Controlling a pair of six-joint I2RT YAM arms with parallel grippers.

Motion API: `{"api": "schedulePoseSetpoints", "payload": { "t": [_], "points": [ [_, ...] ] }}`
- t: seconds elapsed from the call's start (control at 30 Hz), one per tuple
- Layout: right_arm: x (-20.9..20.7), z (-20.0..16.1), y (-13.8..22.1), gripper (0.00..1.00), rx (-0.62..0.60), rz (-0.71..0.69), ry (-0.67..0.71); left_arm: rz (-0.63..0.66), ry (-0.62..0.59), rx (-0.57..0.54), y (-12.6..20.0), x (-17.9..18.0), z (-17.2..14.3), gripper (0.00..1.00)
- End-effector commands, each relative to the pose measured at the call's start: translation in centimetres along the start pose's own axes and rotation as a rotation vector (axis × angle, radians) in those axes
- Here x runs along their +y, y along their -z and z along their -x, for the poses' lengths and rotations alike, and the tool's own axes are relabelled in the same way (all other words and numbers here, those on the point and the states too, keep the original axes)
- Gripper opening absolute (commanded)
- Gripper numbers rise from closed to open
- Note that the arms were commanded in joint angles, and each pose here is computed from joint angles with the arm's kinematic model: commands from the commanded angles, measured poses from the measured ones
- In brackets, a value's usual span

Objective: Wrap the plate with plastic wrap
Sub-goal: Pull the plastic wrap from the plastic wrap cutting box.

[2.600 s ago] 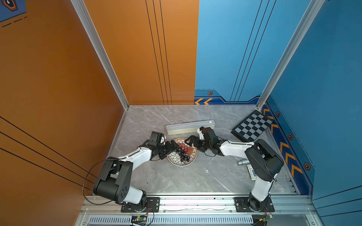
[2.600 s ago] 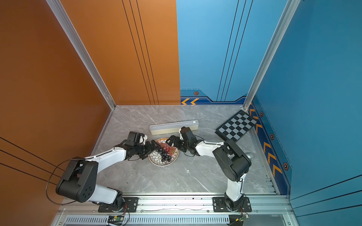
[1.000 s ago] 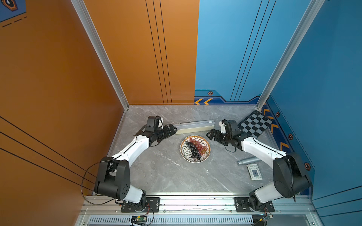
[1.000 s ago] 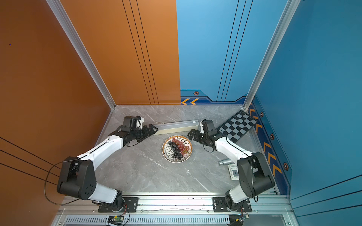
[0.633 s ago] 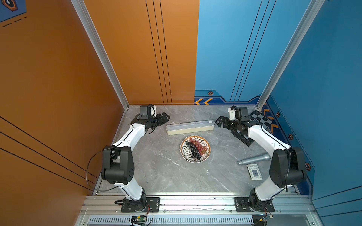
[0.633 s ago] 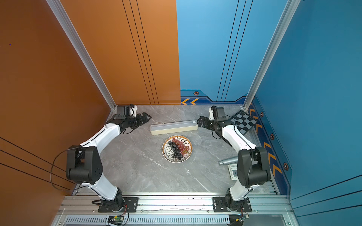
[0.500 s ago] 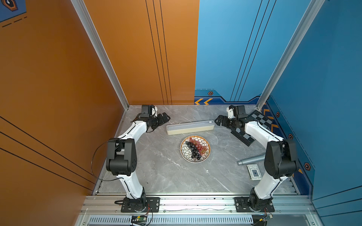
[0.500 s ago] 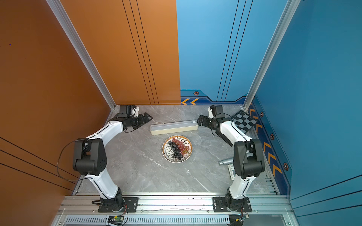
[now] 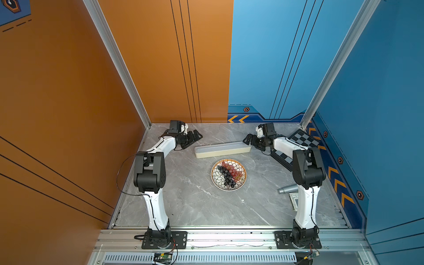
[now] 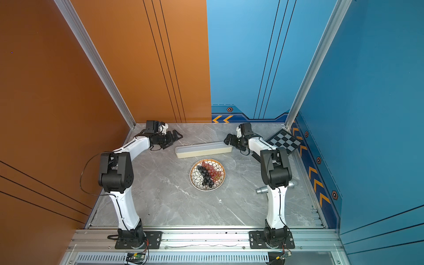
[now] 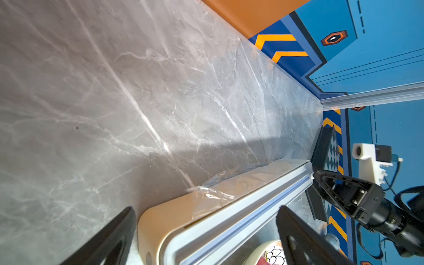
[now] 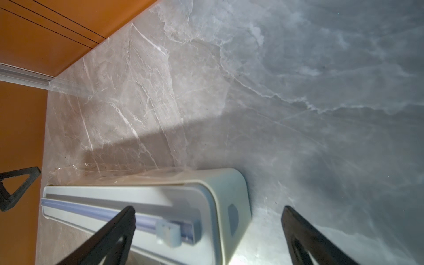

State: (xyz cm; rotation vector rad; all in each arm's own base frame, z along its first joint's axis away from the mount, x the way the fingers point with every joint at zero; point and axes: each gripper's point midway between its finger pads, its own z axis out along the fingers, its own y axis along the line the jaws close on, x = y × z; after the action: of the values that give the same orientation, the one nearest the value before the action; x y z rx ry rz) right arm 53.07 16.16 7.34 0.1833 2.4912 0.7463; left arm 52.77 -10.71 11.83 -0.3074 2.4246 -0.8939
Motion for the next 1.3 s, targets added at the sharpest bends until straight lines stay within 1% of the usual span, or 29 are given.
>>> {"api": "schedulePoseSetpoints", "payload": {
  "t": [0.0,0.1,0.13,0.2,0.4,0.63,0.87,0.93,1.0,1.03,1.1,1.2,1.27],
  "points": [
    [0.8,1.7,0.4,1.0,-0.036,0.043,0.008,-0.06,-0.023,0.044,-0.5,-0.2,-0.1,0.94],
    [0.4,1.8,0.6,1.0,-0.037,0.044,0.0,-0.084,-0.027,0.08,-1.1,0.1,-0.6,0.88],
    [0.4,1.9,0.7,1.0,-0.037,0.049,-0.001,-0.089,-0.031,0.094,-1.3,0.0,-0.9,0.88],
    [0.3,1.7,0.9,1.0,-0.031,0.055,-0.005,-0.095,-0.04,0.119,-1.8,0.0,-1.3,0.83],
    [0.3,1.5,1.2,1.0,-0.031,0.051,-0.002,-0.097,-0.075,0.171,-3.2,-0.5,-2.4,0.82],
    [0.1,1.2,1.6,1.0,-0.03,0.045,-0.005,-0.107,-0.082,0.209,-4.4,-0.9,-2.9,0.68],
    [-0.2,1.4,2.0,0.99,-0.039,0.038,-0.005,-0.109,-0.087,0.229,-4.5,-1.1,-3.2,0.43],
    [-0.1,1.5,2.2,0.99,-0.042,0.035,-0.003,-0.112,-0.096,0.233,-4.4,-1.3,-3.2,0.39],
    [-0.4,1.5,2.2,1.0,-0.045,0.029,-0.005,-0.11,-0.107,0.242,-4.2,-1.4,-3.2,0.38],
    [-0.5,1.5,2.3,1.0,-0.045,0.025,-0.007,-0.107,-0.113,0.243,-4.1,-1.4,-3.2,0.36],
    [-0.6,1.5,2.4,1.0,-0.048,0.019,-0.005,-0.104,-0.118,0.244,-4.0,-1.4,-3.1,0.28],
    [-0.9,1.4,2.4,0.99,-0.047,0.012,0.001,-0.101,-0.131,0.232,-3.8,-1.5,-2.7,0.14],
    [-1.0,1.5,2.4,1.0,-0.05,0.007,0.022,-0.093,-0.156,0.216,-3.5,-1.8,-2.3,0.01]
  ]
}}
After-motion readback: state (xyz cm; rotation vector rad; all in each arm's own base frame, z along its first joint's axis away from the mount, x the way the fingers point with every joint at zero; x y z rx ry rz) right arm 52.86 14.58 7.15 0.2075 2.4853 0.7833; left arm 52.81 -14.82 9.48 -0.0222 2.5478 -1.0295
